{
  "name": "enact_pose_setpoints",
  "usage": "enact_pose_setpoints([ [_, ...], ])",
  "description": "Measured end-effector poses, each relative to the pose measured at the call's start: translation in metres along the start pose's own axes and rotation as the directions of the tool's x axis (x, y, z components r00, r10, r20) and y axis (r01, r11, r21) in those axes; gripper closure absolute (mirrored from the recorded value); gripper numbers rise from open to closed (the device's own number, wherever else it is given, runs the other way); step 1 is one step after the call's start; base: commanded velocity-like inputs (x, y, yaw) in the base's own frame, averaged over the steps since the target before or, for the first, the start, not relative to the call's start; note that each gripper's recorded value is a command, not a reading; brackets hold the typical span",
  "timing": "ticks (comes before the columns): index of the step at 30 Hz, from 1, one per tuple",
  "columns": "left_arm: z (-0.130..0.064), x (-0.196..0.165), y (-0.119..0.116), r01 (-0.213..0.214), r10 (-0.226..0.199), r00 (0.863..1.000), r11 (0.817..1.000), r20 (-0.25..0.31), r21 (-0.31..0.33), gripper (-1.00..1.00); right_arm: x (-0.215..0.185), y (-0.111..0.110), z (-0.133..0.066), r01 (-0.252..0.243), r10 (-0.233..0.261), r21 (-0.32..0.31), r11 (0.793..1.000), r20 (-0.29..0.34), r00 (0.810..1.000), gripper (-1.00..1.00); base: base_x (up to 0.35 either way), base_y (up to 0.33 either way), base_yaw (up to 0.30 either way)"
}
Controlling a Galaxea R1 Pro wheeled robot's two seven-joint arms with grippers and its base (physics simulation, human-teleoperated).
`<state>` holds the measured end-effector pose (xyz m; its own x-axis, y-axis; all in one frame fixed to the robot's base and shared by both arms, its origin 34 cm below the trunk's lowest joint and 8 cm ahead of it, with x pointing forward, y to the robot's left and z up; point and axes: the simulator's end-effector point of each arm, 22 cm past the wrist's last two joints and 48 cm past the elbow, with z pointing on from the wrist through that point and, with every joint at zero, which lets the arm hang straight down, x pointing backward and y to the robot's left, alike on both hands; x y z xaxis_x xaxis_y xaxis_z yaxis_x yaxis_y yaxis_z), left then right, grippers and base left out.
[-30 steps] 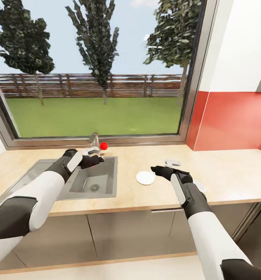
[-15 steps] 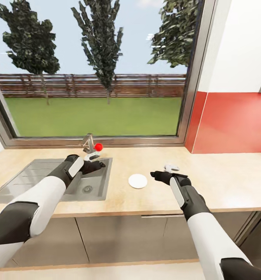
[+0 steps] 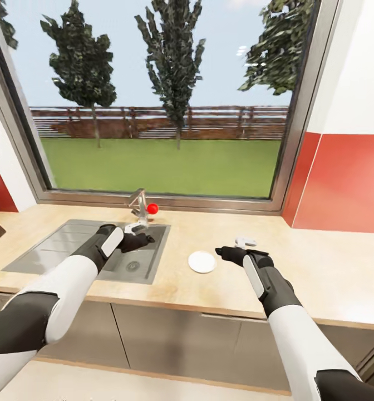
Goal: Set up a coffee station on the kitchen countertop: keep the coffee maker on the countertop, move the bottle of coffee from the kitchen shelf to the counter next to the coffee maker, place a paper coffee filter on top of the coffee maker, put the saucer next to the coffee maker with the coffee cup on the saucer, and place the electric kettle next to the coffee maker.
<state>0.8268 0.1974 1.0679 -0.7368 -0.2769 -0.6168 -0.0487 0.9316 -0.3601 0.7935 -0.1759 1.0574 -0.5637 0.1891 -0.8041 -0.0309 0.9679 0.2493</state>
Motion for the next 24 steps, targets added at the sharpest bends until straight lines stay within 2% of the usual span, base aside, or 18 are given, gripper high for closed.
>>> enact_pose_setpoints([
  [6,0.003,0.009,-0.017,0.004,-0.003,1.0,0.998,-0.011,0.063,-1.0,0.005,-0.002,0.0,0.0,0.0,0.003,1.0,-0.007,1.0,-1.0,0.255,-0.235,0.268],
  [10,0.005,0.014,-0.022,0.006,-0.005,1.0,0.996,-0.019,0.09,-1.0,0.01,-0.004,0.001,0.0,0.0,0.006,1.0,-0.014,1.0,-1.0,0.261,-0.233,0.078],
  [16,0.011,0.032,-0.018,0.009,-0.005,0.999,0.996,-0.041,0.086,-1.0,0.016,-0.005,0.001,-0.003,0.003,0.008,1.0,-0.02,1.0,-1.0,0.249,-0.197,-0.114],
  [24,0.016,0.049,-0.012,0.007,-0.003,0.998,0.997,-0.063,0.078,-1.0,0.021,-0.005,0.0,-0.007,0.007,0.006,1.0,-0.026,1.0,-1.0,0.031,-0.019,-0.147],
])
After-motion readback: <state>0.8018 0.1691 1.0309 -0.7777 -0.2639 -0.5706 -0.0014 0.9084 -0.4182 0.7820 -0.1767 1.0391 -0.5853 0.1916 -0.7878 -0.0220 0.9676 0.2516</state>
